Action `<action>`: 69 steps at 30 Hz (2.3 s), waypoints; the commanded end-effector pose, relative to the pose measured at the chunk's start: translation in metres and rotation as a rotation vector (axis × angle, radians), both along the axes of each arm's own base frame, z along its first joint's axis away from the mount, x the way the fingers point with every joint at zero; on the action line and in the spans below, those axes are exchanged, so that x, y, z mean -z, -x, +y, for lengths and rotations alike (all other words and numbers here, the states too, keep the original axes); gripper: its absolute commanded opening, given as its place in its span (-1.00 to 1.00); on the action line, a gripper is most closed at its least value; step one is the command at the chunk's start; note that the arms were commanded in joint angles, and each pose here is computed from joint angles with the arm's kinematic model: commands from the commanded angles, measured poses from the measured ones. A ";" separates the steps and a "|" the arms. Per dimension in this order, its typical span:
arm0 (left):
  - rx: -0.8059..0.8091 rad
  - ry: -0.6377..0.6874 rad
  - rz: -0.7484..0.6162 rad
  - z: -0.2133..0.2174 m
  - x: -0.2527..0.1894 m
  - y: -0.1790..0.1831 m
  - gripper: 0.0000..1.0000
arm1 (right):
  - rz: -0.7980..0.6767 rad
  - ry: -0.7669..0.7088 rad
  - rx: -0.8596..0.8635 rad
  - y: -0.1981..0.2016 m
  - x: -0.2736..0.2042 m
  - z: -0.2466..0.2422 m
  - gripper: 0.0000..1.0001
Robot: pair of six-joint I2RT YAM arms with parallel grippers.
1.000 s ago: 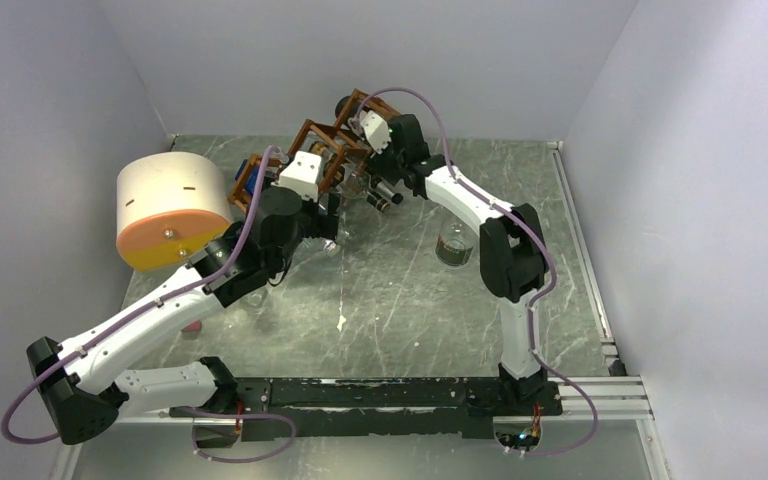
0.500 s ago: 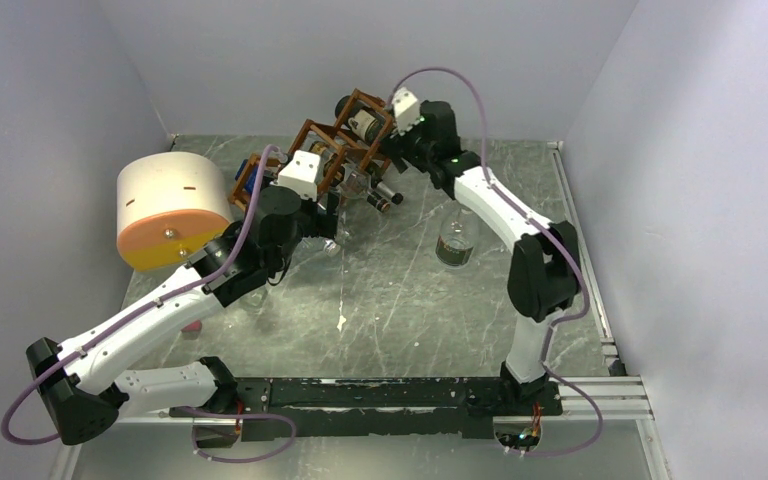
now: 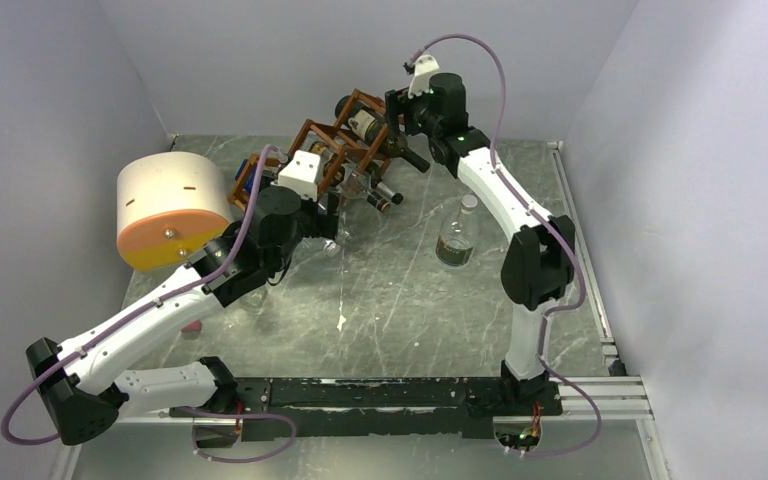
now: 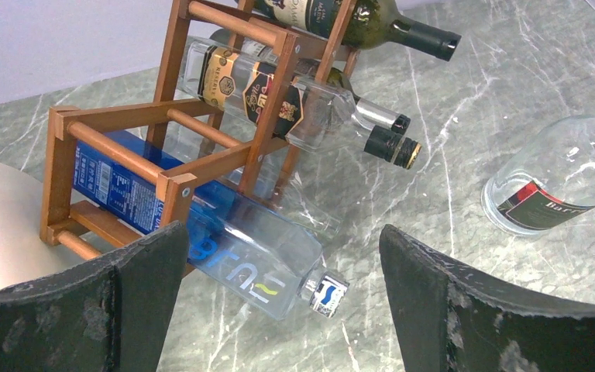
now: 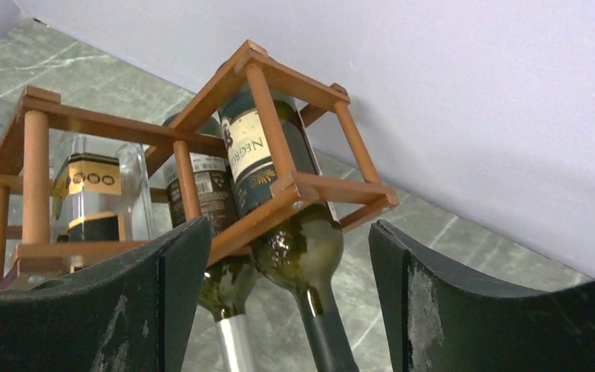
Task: Put the wine bottle on the wine rack
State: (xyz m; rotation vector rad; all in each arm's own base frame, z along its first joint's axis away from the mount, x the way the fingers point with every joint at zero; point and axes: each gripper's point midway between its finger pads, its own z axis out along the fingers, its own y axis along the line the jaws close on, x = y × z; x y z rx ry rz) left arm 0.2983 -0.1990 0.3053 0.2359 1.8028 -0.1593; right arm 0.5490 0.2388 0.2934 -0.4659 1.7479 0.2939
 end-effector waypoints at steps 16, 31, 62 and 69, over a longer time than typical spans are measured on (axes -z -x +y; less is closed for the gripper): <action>0.017 0.035 0.002 -0.003 -0.008 -0.004 0.93 | 0.095 0.075 -0.034 -0.044 0.053 0.022 -0.28; 0.019 0.038 0.007 -0.004 -0.008 -0.005 0.92 | 0.131 0.202 0.130 0.011 0.046 -0.035 -0.65; 0.326 0.207 0.017 -0.056 -0.005 0.022 0.90 | 0.332 0.052 0.458 0.199 0.059 -0.142 0.31; 0.349 0.230 0.027 -0.061 -0.004 0.026 0.88 | 0.344 0.075 0.428 0.197 0.068 -0.138 0.14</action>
